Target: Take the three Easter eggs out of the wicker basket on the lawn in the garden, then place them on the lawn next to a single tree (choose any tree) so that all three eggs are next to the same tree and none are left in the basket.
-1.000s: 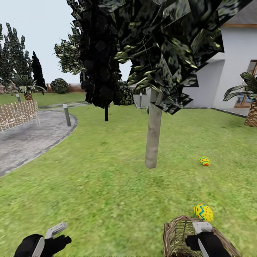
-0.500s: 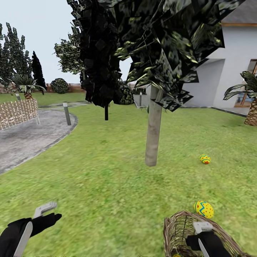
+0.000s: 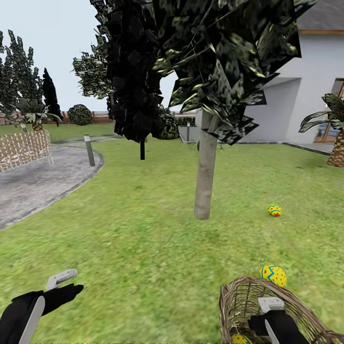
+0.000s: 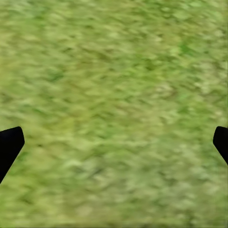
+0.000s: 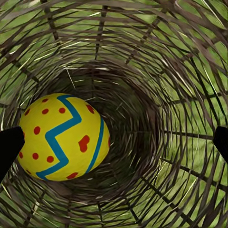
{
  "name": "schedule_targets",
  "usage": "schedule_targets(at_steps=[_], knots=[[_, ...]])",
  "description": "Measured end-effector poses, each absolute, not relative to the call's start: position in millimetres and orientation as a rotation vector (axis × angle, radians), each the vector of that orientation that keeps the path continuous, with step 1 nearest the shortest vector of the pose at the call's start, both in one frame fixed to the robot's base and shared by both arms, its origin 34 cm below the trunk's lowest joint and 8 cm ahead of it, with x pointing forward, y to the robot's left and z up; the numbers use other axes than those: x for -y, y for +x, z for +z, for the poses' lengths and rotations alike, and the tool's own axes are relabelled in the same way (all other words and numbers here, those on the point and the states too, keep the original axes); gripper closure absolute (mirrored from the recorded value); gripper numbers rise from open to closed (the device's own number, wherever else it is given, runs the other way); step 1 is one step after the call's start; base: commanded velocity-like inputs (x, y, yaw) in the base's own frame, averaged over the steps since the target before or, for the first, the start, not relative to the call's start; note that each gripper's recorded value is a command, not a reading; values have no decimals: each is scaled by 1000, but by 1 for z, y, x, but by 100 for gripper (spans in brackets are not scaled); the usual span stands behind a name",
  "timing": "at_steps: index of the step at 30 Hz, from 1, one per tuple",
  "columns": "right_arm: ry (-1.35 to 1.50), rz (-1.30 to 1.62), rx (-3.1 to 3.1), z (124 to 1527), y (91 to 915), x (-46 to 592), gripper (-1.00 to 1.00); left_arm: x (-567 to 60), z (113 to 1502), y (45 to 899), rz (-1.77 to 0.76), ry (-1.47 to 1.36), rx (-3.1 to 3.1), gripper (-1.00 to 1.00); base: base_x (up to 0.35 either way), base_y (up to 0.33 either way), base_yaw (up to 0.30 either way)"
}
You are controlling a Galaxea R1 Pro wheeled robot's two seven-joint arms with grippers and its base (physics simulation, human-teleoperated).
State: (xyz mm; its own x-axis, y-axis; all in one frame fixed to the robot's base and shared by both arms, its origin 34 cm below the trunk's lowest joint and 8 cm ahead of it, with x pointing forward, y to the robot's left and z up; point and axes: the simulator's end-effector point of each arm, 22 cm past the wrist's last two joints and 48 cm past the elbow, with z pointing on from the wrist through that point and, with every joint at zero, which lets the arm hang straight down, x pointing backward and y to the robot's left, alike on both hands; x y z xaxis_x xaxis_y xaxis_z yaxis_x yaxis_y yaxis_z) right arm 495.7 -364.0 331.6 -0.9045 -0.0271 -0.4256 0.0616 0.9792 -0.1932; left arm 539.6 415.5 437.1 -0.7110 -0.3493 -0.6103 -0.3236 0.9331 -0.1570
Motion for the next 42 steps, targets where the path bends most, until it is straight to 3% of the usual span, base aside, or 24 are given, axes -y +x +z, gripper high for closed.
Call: schedule_targets(at_steps=[42], knots=[[7,-286,-2800,273,469,362,-100,-398,363,521,-64,-500,-2547,-100,-3,21,0]])
